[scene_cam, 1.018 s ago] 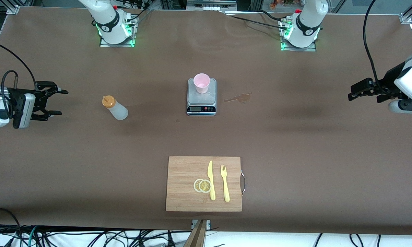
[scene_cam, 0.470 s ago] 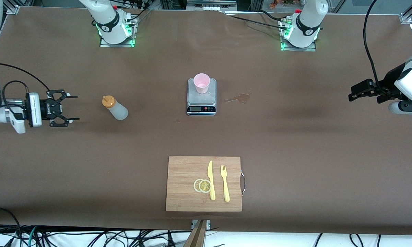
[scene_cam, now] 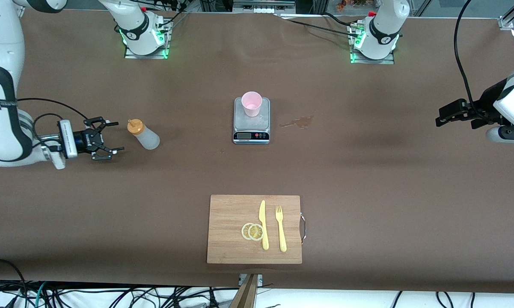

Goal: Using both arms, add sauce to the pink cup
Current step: 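Reach the right gripper to the white sauce bottle and grasp it, then lift the sauce bottle with the right gripper over the pink cup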

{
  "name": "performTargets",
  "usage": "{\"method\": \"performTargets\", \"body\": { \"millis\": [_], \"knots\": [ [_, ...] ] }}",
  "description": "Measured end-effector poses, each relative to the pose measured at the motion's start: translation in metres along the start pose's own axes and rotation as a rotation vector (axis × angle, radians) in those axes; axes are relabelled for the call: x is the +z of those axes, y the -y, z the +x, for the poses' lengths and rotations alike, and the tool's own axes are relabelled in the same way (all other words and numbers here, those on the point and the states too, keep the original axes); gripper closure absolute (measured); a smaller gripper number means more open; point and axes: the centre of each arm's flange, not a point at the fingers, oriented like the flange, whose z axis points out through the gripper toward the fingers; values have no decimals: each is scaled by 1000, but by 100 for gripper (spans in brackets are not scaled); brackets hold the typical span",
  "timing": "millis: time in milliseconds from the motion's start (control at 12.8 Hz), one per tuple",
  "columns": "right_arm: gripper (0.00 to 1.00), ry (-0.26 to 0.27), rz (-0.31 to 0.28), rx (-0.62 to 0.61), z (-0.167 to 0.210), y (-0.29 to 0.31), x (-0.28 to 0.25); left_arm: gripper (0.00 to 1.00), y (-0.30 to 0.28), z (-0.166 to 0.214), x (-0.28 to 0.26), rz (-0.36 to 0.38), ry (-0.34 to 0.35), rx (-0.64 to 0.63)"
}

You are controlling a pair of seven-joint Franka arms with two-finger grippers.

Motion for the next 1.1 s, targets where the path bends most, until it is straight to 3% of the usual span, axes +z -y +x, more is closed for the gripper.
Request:
{"method": "performTargets", "body": {
  "millis": [391,548,783,940,1096],
  "knots": [
    [2,-115,22,-137,-30,-23,53,0,1,0,0,0,0,-1],
    [7,-138,35,-147,-33,-25,64,0,1,0,0,0,0,-1],
    [48,-160,50,-146,-34,-24,68,0,1,0,0,0,0,-1],
    [50,-172,58,-145,-35,-23,70,0,1,0,0,0,0,-1],
    [60,-191,75,-144,-30,-22,71,0,1,0,0,0,0,-1]
  ]
}}
